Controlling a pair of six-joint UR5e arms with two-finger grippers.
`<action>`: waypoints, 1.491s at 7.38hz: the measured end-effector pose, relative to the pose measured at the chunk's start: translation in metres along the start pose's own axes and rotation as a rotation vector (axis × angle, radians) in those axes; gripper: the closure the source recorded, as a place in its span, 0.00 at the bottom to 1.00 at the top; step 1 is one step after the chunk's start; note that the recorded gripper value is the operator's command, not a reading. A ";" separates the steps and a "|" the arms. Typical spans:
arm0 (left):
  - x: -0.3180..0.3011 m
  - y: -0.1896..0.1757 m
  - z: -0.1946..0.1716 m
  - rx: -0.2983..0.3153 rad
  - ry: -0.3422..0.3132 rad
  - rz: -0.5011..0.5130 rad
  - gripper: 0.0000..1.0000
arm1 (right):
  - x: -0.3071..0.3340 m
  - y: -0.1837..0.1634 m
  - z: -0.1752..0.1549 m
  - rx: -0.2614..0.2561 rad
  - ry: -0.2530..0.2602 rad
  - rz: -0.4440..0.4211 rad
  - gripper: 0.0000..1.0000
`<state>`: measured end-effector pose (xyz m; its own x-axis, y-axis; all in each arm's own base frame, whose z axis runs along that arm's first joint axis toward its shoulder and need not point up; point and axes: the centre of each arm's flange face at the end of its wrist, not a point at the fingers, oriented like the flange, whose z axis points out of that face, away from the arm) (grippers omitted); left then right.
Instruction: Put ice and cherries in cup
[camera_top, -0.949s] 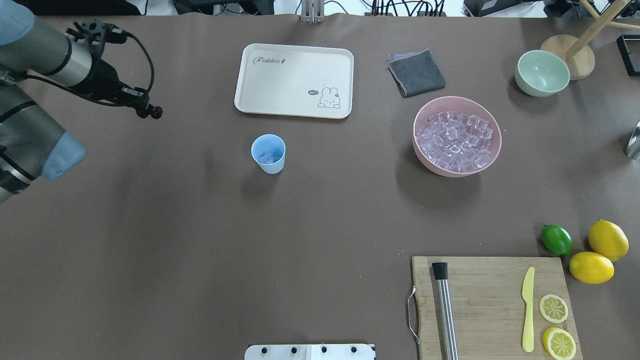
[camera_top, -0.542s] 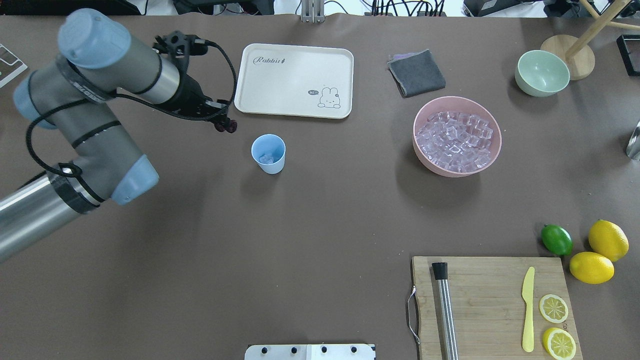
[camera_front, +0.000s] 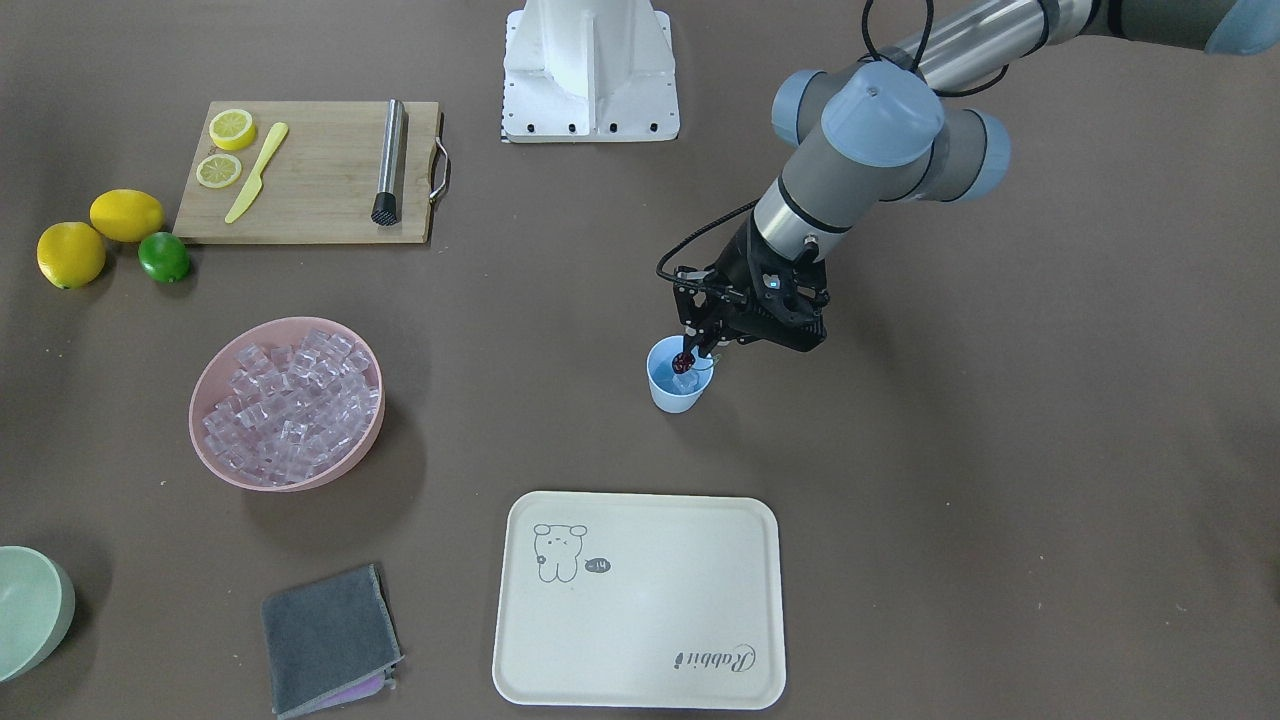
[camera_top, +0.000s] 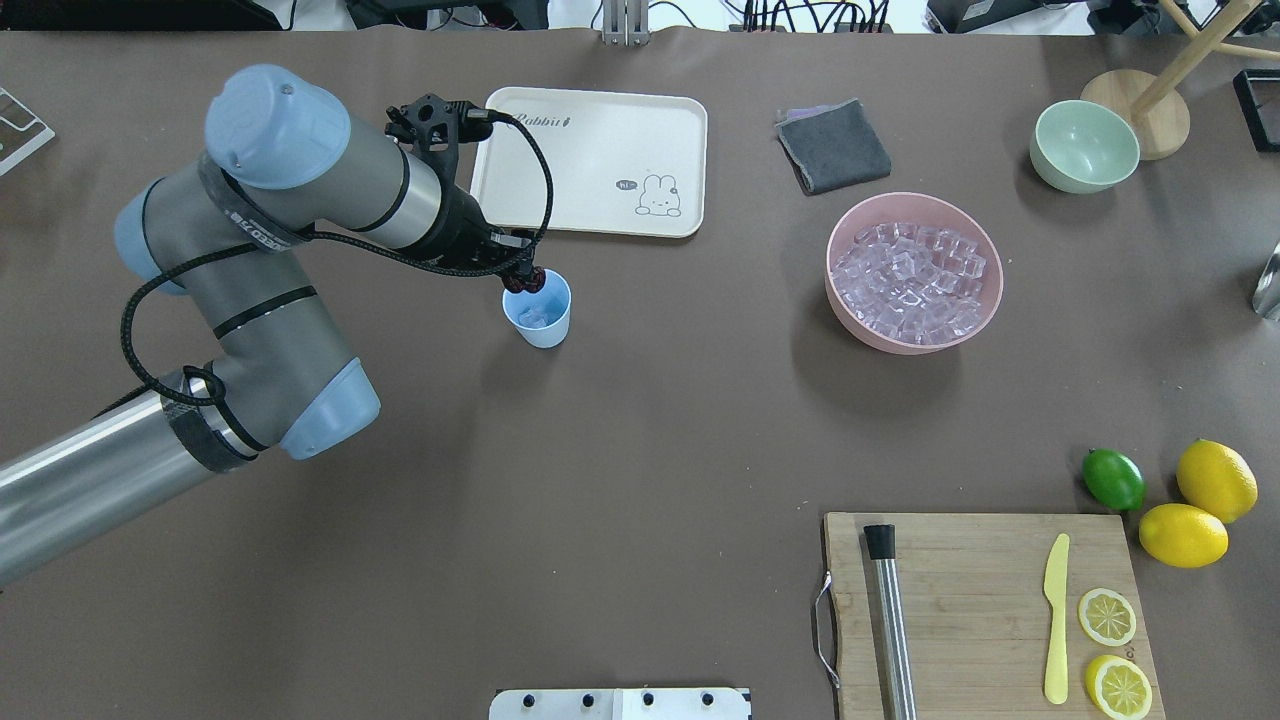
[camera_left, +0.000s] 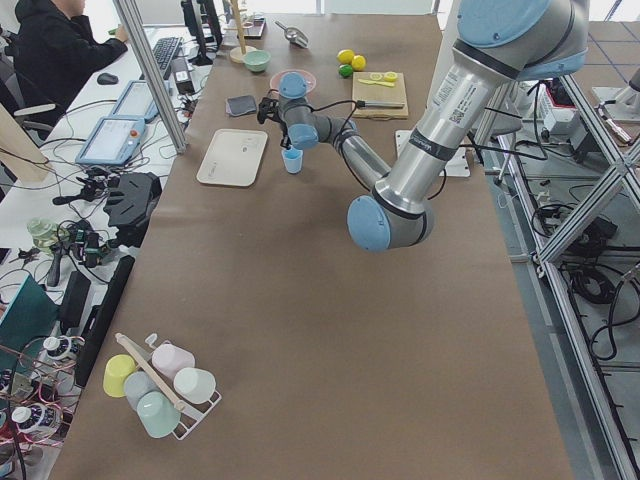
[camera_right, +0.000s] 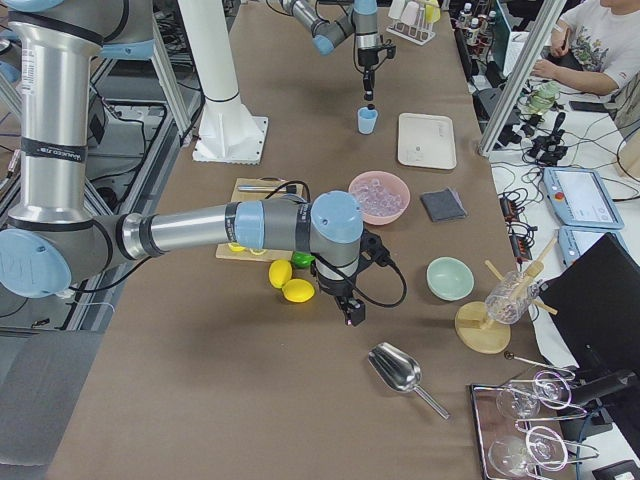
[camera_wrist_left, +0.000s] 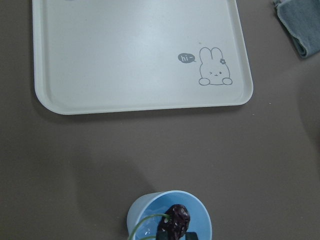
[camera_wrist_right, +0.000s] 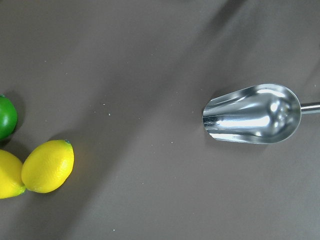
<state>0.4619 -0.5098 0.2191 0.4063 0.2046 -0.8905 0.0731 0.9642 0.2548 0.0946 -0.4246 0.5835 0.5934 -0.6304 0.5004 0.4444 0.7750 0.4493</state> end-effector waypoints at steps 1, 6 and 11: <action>0.006 0.008 0.007 -0.002 -0.002 0.003 0.90 | 0.001 0.001 0.001 -0.002 -0.002 0.002 0.02; 0.006 0.010 0.020 -0.006 -0.012 0.029 0.02 | 0.004 0.009 0.009 -0.016 -0.013 -0.015 0.02; -0.158 -0.032 -0.080 -0.019 -0.088 -0.052 0.02 | 0.003 0.012 0.011 -0.016 -0.018 -0.021 0.02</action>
<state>0.3224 -0.5591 0.3218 0.4806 0.1391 -0.8658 0.0795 0.9764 0.2010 0.0944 -0.4183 0.5984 0.5719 -0.6469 0.5045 0.4675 0.7623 0.4476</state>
